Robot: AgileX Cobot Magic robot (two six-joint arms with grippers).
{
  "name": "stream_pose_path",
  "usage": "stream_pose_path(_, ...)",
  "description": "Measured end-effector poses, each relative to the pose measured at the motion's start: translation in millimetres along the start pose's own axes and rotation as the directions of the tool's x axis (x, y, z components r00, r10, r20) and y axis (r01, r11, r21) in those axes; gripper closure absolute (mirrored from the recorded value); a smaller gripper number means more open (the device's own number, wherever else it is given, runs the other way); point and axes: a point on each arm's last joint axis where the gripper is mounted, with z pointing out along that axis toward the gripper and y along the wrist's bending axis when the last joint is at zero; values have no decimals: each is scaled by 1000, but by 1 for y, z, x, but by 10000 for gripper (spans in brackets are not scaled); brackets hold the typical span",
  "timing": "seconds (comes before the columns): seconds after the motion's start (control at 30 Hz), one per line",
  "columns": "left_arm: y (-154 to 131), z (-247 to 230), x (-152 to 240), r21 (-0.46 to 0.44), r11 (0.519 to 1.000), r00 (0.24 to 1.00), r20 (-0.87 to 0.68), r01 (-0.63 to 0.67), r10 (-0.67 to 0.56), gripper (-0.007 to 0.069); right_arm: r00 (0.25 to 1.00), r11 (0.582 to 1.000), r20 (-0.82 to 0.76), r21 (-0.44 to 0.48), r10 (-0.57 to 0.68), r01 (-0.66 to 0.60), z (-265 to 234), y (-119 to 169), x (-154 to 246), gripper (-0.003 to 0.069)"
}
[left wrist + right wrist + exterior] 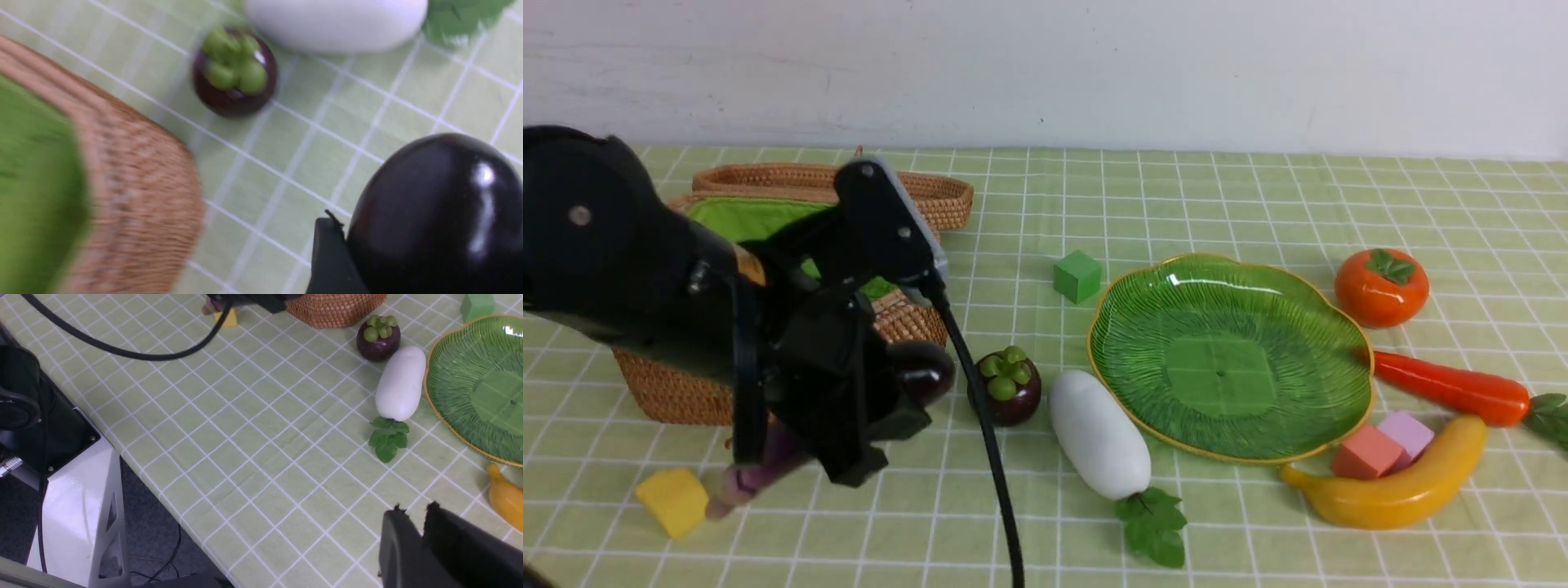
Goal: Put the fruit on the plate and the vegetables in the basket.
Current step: Use the left arm to grab an eggplant and put it into the left basket
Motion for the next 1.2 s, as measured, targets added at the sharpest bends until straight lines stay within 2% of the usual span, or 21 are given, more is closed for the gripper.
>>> stream_pose_path(0.23, 33, -26, -29, -254, 960, 991, 30, -118, 129, 212, 987, 999, 163, 53, -3, -5, -1, -5, -15, 562)
stream_pose_path(0.27, 41, -25, -33, -301, 942, 987, 6, -150, 160, 212, 980, 998, 198, 65, -5, -8, -2, -6, -18, 562)
stream_pose_path(0.4, 64, -4, -40, -388, 886, 967, -108, -255, 231, 212, 965, 997, 263, 82, -8, -15, -4, -8, -24, 562)
stream_pose_path(0.57, 92, 35, -39, -448, 846, 954, -210, -290, 216, 212, 964, 997, 267, 78, -5, -17, -4, -7, -24, 562)
stream_pose_path(0.77, 126, 63, -16, -508, 846, 971, -233, -163, 48, 212, 965, 997, 263, 72, -2, -18, -3, -7, -24, 562)
stream_pose_path(0.9, 135, 68, -5, -516, 847, 970, -243, -132, 3, 207, 965, 997, 263, 72, -2, -18, -3, -7, -24, 561)
stream_pose_path(0.97, 136, 68, -6, -519, 845, 973, -231, -130, 7, 181, 965, 997, 263, 72, -2, -18, -3, -7, -24, 559)
stream_pose_path(1.13, 137, 68, -10, -528, 839, 980, -195, -129, 28, 42, 965, 997, 264, 70, -1, -18, -3, -7, -24, 554)
stream_pose_path(1.2, 137, 68, -10, -529, 839, 981, -193, -129, 29, 15, 965, 997, 264, 70, -1, -18, -3, -7, -24, 552)
